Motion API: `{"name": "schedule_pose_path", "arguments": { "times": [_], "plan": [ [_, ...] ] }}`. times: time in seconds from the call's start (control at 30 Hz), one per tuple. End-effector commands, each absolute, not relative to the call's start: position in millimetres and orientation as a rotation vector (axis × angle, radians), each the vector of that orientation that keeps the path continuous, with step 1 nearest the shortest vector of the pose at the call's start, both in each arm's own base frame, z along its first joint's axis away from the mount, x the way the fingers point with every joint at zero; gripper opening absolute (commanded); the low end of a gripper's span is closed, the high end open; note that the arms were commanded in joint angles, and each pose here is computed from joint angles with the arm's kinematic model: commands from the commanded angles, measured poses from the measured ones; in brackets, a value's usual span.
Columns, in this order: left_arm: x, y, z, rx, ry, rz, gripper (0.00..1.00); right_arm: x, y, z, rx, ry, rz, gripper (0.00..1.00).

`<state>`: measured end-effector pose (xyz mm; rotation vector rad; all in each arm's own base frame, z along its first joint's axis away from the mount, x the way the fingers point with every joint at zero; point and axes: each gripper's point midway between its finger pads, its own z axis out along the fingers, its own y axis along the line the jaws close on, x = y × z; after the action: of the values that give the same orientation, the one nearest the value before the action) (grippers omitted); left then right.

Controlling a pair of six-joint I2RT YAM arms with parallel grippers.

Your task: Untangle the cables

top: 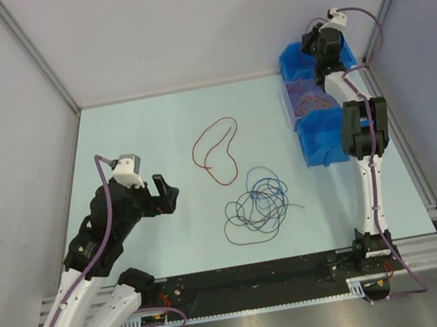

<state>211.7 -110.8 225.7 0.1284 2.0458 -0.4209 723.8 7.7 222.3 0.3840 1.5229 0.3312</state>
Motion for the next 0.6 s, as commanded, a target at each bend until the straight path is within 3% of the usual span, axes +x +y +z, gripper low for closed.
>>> {"name": "schedule_pose_path", "arguments": {
  "times": [0.0, 0.33, 0.57],
  "plan": [
    [218, -110, 231, 0.126, 2.015, -0.42, 0.97, 724, -33, 237, 0.449, 1.435, 0.318, 0.0],
    [220, -108, 231, 0.116, 2.014, -0.421, 0.97, 716, -48, 208, 0.497, 1.52, 0.33, 0.0],
    [220, -105, 233, 0.104, 2.008, -0.411, 0.97, 704, -9, 183, 0.473, 1.633, 0.564, 0.0]
  ]
}}
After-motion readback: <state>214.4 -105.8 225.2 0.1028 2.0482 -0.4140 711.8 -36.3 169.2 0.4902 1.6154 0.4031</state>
